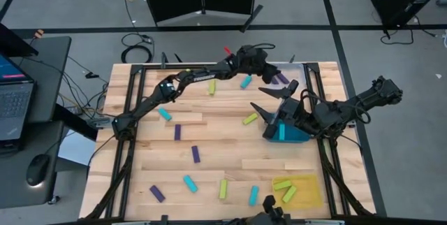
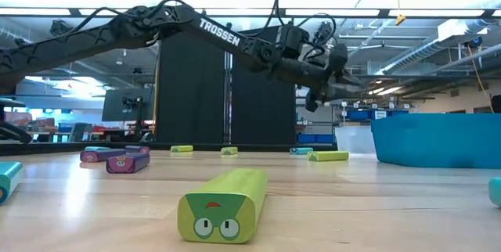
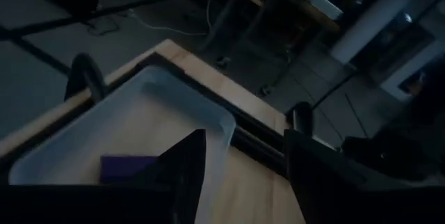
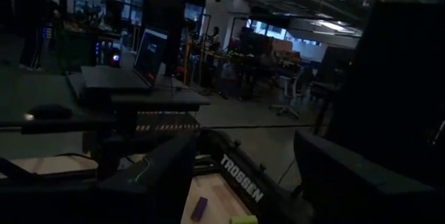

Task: Sort blocks
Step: Put the light green block into the yellow bin

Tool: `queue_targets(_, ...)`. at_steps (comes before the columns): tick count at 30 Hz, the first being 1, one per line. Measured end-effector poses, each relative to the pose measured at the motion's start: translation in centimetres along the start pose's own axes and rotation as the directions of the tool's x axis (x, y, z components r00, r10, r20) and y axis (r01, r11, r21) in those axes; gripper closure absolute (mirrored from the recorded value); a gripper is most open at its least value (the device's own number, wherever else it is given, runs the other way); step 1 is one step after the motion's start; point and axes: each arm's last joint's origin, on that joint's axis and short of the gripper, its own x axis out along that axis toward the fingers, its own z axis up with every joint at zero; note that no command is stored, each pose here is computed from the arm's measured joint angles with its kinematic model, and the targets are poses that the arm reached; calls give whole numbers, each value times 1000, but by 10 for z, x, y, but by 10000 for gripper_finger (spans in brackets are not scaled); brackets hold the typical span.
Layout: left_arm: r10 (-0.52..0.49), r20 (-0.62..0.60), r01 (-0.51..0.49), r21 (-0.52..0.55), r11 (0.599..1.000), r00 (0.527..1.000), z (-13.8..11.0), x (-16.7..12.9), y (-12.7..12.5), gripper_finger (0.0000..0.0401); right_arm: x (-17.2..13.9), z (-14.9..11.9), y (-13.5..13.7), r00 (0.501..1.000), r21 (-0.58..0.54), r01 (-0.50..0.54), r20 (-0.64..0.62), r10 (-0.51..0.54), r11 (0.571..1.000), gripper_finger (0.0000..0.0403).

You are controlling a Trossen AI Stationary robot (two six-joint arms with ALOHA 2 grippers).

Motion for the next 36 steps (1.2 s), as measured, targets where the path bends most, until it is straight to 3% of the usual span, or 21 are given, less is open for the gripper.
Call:
queue_targets(3, 62, -65, -59, 49, 997, 996, 8, -10, -4, 224, -1, -1, 1, 1000, 0, -5, -4, 5, 1000, 149)
queue_targets(7, 201, -145, -171, 199, 965, 969, 13, -22, -14, 270, 1, -3, 1, 1000, 20, -3, -21, 3, 1000, 149)
queue_targets(14, 217, -286, -71, 445, 893, 933, 26, -50, -76, 361, 6, -6, 2, 999, 28, -50, -15, 50, 998, 150)
queue_targets(19, 223, -249, -60, 530, 846, 942, 18, -73, -115, 394, 6, -5, 2, 998, 24, -70, -2, 70, 997, 151)
queue_targets(23, 217, -160, -106, 517, 849, 963, 8, -113, -123, 386, 6, -4, 3, 994, 11, -104, 14, 104, 995, 151)
queue_targets(28, 183, -80, -130, 440, 889, 980, -29, -185, -117, 388, 10, -6, -1, 997, -15, -74, -5, 74, 997, 150)
queue_targets(33, 141, 51, -150, 348, 925, 989, -58, -263, -118, 388, 30, -28, -20, 988, 33, 8, -155, -3, 999, 160)
queue_targets(36, 143, 67, -156, 298, 942, 987, -74, -298, -116, 388, 48, -52, -32, 957, 81, -6, -289, 29, 997, 166)
